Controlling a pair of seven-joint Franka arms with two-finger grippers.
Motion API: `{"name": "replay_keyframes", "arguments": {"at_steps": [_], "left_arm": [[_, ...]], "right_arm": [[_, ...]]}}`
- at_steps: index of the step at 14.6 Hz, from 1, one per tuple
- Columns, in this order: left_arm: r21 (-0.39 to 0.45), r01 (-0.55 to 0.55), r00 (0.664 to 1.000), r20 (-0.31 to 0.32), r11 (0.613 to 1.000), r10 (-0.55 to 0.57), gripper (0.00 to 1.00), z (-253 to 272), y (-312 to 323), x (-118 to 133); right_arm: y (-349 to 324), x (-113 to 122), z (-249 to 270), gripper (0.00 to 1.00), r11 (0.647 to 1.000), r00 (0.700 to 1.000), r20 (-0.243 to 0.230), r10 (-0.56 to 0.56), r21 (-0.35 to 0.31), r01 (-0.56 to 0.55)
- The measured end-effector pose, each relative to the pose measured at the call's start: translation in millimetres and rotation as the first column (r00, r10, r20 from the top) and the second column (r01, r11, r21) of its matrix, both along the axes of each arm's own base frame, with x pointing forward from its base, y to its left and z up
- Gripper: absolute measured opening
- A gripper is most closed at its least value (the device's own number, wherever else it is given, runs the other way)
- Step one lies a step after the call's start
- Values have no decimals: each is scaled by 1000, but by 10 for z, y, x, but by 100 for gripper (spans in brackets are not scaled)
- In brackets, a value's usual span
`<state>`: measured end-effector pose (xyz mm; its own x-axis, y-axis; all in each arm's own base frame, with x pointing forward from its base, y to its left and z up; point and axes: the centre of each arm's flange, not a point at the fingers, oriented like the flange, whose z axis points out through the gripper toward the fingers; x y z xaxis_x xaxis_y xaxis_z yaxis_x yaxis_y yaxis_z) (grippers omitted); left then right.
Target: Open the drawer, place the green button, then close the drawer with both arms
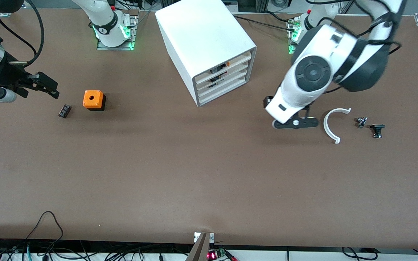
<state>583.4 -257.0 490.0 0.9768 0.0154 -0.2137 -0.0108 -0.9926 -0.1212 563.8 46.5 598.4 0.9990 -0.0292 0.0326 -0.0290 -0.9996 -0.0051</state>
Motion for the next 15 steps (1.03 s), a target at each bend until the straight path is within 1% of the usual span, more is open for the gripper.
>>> {"name": "replay_keyframes", "arguments": {"at_steps": [3, 6, 7, 9, 11, 13, 15], "left_arm": [[-37, 68, 997, 46, 997, -67, 100, 352, 397, 162], [-55, 100, 993, 76, 993, -95, 100, 563, 753, 254], [-60, 102, 992, 86, 993, -97, 100, 646, 847, 252], [-112, 95, 992, 93, 989, -84, 100, 819, 1108, 214], [-156, 118, 990, 92, 981, -104, 100, 909, 1559, 174], [-164, 114, 991, 92, 980, -100, 100, 940, 1981, 106], [-150, 101, 988, 135, 984, -81, 100, 964, 2190, 31]], "right_arm": [[1, 1, 1, 100, 1000, 1000, 1, 0, 0, 0], [1, 1, 1, 100, 1000, 1000, 1, 0, 0, 0], [1, 1, 1, 100, 1000, 1000, 1, 0, 0, 0], [0, 1, 1, 100, 1000, 1000, 1, 0, 0, 0], [1, 1, 2, 100, 1000, 1000, 2, 0, 0, 0], [1, 1, 2, 100, 1000, 1000, 2, 0, 0, 0], [2, 1, 2, 100, 1000, 1000, 2, 0, 0, 0]]}}
